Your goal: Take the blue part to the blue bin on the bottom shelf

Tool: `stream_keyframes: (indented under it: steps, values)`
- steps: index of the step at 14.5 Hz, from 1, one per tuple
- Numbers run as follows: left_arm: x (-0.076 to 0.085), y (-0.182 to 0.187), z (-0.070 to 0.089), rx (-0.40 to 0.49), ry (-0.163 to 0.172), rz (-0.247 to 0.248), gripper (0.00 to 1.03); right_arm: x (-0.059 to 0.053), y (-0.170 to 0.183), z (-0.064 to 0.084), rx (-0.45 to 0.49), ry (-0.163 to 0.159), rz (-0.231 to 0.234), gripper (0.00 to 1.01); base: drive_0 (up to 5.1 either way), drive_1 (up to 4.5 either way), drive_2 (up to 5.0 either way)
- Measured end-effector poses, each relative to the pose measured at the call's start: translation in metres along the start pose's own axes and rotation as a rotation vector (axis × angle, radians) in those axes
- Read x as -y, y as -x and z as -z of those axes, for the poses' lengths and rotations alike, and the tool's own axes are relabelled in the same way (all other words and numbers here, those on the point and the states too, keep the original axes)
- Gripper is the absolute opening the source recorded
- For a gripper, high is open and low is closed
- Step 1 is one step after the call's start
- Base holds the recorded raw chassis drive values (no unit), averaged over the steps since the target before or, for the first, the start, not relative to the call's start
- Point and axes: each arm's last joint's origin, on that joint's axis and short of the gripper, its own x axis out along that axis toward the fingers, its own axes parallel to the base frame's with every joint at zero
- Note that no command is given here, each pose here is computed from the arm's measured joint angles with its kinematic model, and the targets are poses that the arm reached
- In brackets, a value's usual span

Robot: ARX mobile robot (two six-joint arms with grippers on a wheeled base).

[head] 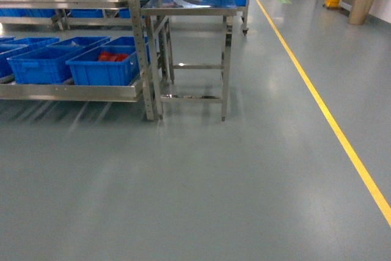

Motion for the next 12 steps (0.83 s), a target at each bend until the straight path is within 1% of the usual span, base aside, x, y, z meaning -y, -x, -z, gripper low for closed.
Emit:
stream_keyframes:
  steps: [12]
  values:
    - [-0.0001, 0.0000, -0.0001, 0.001, 0.001, -0.001, 0.44, 0.0000, 0.0000, 0.0001, -0.002, 0.000, 0.000, 0.98, 0.0, 4.13, -4.1]
